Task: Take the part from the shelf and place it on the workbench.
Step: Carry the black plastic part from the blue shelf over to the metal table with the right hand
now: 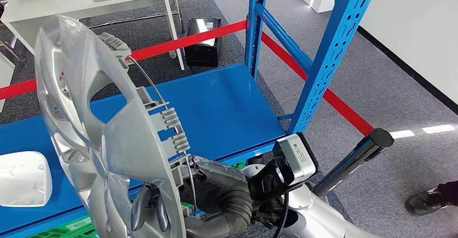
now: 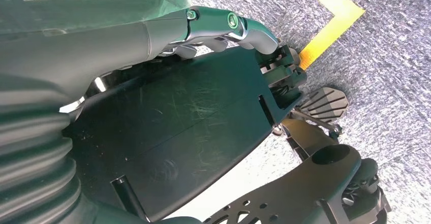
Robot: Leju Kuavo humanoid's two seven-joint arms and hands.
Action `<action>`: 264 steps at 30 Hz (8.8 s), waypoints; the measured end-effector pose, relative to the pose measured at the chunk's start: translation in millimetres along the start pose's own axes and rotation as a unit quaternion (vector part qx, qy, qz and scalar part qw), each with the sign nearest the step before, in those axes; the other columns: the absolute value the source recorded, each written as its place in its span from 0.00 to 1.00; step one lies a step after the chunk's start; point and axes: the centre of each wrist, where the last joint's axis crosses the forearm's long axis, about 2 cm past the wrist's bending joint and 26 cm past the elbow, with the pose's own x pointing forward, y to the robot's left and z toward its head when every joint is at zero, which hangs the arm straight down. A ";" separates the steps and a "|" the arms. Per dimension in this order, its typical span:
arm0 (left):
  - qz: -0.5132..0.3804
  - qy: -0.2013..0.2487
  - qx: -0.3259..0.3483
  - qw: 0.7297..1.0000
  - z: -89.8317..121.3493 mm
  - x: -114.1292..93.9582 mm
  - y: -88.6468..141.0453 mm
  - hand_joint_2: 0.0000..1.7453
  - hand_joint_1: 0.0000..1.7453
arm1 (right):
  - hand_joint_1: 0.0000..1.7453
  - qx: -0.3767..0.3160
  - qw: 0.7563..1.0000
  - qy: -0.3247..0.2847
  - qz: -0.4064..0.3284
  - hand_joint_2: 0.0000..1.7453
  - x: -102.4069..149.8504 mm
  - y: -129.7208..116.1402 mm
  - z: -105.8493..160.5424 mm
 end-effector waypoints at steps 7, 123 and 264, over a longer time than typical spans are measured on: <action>0.006 0.001 0.002 1.000 0.0 0.1 0.1 1.00 0.00 | 1.00 -0.002 1.000 0.000 -0.003 1.00 0.2 -0.3 1.0; 0.032 -0.007 0.017 0.999 -2.0 8.3 1.9 1.00 0.00 | 1.00 -0.035 0.997 0.047 0.059 1.00 3.2 -6.3 15.3; 0.017 -0.008 0.013 1.000 -1.6 5.4 2.9 1.00 0.00 | 1.00 -0.026 0.994 0.026 0.102 1.00 2.8 -1.9 16.7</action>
